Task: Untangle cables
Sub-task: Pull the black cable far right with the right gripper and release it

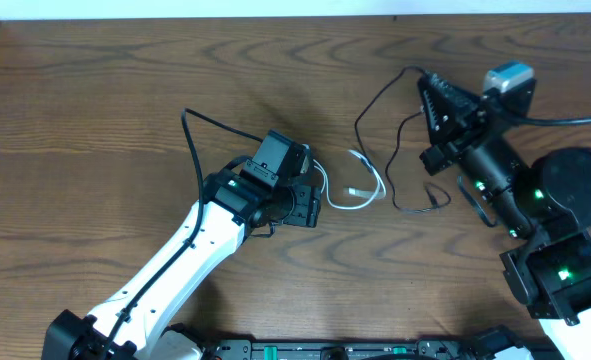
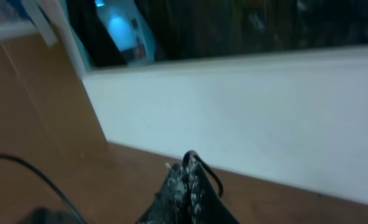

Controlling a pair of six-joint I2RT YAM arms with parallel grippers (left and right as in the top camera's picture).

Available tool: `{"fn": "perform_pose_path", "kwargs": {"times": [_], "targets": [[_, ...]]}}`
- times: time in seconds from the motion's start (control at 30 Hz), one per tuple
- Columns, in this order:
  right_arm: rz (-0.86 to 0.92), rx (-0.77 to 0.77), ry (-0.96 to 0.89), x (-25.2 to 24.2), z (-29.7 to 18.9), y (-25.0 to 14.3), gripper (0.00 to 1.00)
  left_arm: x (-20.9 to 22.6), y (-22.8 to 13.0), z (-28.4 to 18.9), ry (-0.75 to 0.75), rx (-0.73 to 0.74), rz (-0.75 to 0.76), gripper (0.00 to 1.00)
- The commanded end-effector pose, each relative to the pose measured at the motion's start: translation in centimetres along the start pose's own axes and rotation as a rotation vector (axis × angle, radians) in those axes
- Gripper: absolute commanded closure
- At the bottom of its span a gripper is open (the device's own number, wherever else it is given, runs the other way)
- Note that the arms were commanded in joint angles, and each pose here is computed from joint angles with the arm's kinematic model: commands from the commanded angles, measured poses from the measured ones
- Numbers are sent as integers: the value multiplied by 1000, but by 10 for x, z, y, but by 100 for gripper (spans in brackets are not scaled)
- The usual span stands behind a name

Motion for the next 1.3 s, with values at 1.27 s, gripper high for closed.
{"fn": "perform_pose_path", "kwargs": {"times": [1.27], "targets": [[96, 400, -1032, -281, -74, 13, 99, 5, -4, 3, 22, 22, -13, 29]]}}
Point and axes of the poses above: each gripper's point midway between its finger pads, its own z axis out along the fingers, its own x axis along the line the jaws close on, y = z × x, the point moved 1 cm from there along -z, back along the fingers, and after that the axes turned 6 degrees about z, right-handed, at the moved point
